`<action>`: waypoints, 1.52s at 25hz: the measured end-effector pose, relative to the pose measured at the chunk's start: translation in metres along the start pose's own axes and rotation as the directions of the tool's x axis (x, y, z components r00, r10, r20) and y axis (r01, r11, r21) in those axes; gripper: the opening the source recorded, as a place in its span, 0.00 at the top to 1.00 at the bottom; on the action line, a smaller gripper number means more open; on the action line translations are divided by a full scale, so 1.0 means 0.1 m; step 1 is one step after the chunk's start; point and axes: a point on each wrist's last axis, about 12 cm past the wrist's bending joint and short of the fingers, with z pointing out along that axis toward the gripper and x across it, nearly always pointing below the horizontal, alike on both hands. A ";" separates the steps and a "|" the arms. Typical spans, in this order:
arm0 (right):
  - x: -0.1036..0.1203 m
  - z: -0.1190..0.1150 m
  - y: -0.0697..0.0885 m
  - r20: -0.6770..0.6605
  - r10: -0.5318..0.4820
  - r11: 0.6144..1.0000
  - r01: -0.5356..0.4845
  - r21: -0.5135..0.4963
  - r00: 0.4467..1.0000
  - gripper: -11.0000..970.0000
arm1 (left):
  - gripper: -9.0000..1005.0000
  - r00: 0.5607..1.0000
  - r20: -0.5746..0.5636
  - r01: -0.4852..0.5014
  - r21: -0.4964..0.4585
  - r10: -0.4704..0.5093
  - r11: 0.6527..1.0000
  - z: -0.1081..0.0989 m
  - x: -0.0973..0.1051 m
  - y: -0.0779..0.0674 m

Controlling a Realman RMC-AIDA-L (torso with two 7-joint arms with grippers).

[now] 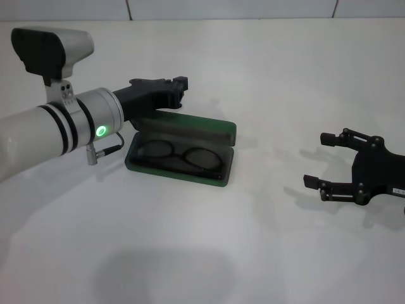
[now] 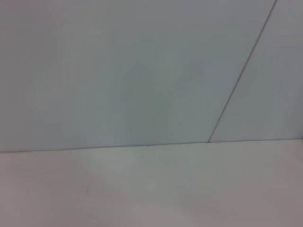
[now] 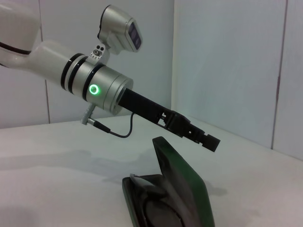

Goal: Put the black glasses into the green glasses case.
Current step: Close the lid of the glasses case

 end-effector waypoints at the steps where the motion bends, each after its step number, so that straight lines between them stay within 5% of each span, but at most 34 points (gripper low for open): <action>1: 0.00 0.00 0.00 0.000 0.000 1.000 0.000 0.001 1.000 0.09 | 0.99 1.000 -0.001 0.000 0.000 0.000 1.000 0.00 0.00 0.00; 38: -0.02 0.02 -0.02 0.003 -0.007 1.000 0.007 -0.004 1.000 0.09 | 0.99 0.999 -0.054 0.005 0.022 -0.004 1.000 -0.08 0.14 0.06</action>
